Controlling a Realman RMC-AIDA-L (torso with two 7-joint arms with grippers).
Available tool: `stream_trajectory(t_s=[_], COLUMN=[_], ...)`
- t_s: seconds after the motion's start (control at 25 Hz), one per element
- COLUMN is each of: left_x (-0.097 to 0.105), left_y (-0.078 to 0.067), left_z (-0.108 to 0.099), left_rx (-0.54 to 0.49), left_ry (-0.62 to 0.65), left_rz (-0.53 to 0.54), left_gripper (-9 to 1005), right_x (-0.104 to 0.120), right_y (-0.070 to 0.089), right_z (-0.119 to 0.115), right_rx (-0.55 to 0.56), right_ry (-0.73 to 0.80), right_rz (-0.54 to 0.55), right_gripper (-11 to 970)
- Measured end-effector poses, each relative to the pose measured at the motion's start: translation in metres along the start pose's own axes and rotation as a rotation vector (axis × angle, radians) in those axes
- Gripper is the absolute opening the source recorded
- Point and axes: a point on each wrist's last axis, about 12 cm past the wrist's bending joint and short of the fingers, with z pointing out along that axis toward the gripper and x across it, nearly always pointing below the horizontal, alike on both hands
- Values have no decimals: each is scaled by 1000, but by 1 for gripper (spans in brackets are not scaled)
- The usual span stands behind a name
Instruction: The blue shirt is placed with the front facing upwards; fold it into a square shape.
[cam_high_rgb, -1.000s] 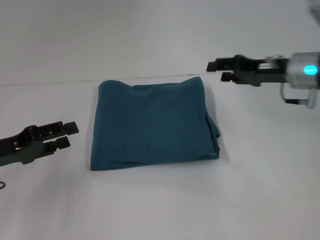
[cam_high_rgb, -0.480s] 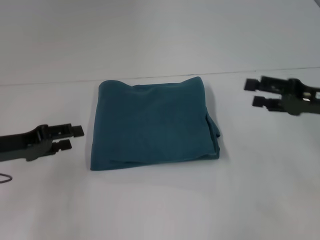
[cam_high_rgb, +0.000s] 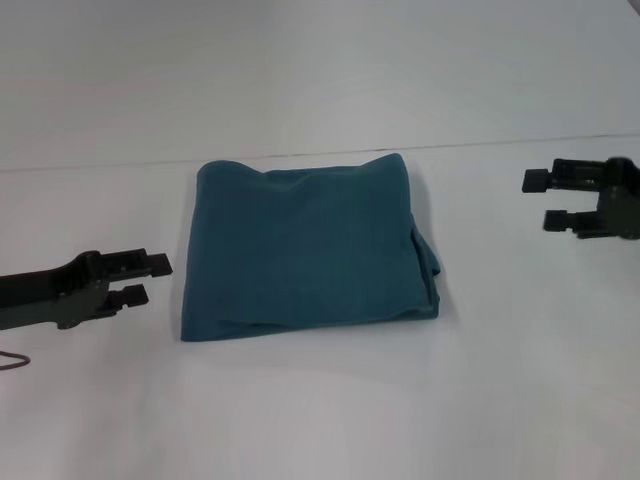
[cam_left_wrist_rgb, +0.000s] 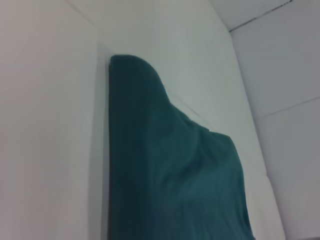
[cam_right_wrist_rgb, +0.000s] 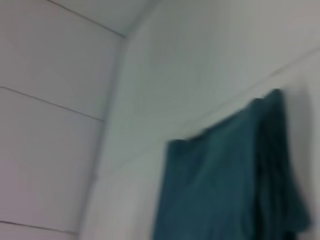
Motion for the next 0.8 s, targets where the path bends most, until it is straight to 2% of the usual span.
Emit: stream_trajectory(t_s=[0.16, 0.32, 0.4, 0.52, 0.8], left_x=[1, -4, -9, -17, -34], left_y=[-3, -7, -10, -13, -22], left_z=[5, 10, 14, 25, 59], left_rx=[-12, -23, -36, -72, -212], left_ry=[36, 35, 17, -2, -22], left_rz=[-14, 7, 30, 67, 182], left_gripper=[675, 678, 679, 732, 844], right_x=[-28, -49, -53, -54, -53], right_y=[18, 35, 38, 41, 39], right_z=[-3, -9, -11, -15, -16], right_rx=[119, 151, 152, 147, 140], right_ry=[55, 47, 38, 33, 30], right_rz=[-21, -47, -50, -52, -44], right_gripper=[899, 899, 898, 898, 899])
